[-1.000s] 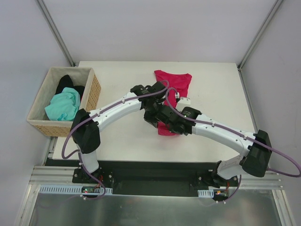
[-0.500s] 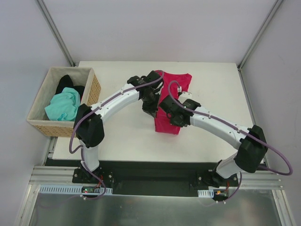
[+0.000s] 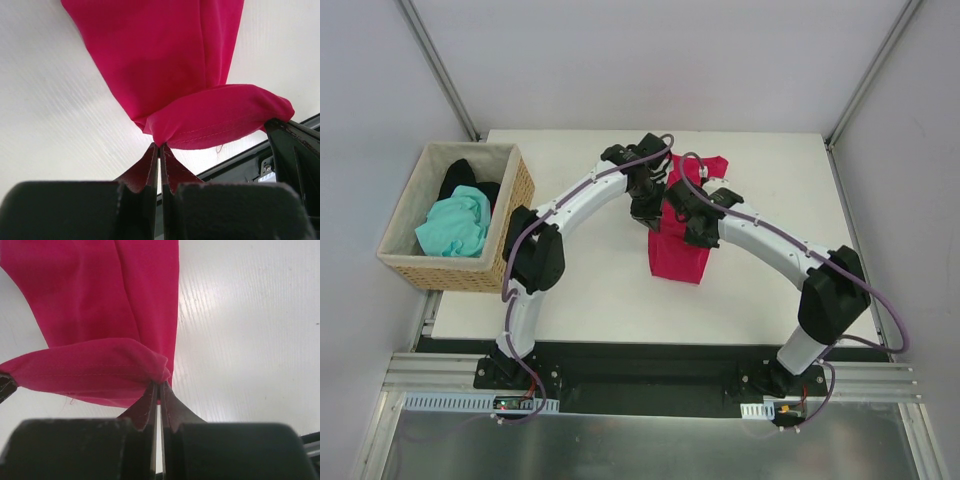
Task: Fold and stack the t-shirts
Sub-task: Fold the folded rectangular tshirt in 1/3 of the way
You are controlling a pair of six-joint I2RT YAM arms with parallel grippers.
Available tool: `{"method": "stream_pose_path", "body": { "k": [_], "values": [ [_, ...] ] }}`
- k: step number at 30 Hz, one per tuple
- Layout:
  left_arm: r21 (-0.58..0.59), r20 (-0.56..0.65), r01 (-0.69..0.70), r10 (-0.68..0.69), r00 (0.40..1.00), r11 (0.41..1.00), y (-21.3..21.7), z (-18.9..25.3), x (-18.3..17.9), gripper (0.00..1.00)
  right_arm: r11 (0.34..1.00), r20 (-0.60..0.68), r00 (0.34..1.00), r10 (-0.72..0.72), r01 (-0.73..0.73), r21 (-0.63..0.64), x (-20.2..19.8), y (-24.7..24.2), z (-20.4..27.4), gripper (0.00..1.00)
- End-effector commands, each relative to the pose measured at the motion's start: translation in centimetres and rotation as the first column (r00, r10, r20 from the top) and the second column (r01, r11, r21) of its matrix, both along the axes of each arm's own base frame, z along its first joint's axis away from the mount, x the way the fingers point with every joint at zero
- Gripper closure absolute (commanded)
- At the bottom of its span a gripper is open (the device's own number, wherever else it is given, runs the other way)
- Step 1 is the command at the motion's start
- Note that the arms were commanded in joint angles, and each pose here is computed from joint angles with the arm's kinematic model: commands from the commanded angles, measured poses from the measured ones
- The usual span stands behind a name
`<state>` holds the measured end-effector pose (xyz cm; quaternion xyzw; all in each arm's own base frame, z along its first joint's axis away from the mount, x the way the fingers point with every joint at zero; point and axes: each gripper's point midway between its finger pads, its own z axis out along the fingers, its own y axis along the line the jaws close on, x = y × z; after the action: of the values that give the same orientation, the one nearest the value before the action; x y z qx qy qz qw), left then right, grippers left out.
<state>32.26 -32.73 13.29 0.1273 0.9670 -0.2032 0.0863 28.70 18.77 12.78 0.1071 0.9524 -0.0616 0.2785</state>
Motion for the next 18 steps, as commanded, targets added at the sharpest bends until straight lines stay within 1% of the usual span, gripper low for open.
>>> {"method": "stream_pose_path", "body": {
  "k": [1, 10, 18],
  "values": [
    [-0.007, 0.014, -0.005, 0.006, 1.0, 1.0, 1.1, 1.0, 1.6, 1.0, 0.999, 0.003, 0.999, 0.037, -0.037, 0.003, 2.3, 0.5, 0.8, 0.99],
    [-0.039, 0.026, -0.038, 0.039, 0.999, 0.999, 1.7, 1.5, 4.3, 1.0, 0.998, 0.022, 0.998, 0.065, -0.064, -0.019, 5.8, 0.6, 2.0, 0.99],
    [-0.045, 0.015, -0.038, 0.039, 0.999, 0.998, 1.6, 0.4, 5.6, 1.0, 0.998, 0.0, 0.999, 0.053, -0.053, -0.03, 7.1, 0.0, 1.1, 0.99]
  ]
}}
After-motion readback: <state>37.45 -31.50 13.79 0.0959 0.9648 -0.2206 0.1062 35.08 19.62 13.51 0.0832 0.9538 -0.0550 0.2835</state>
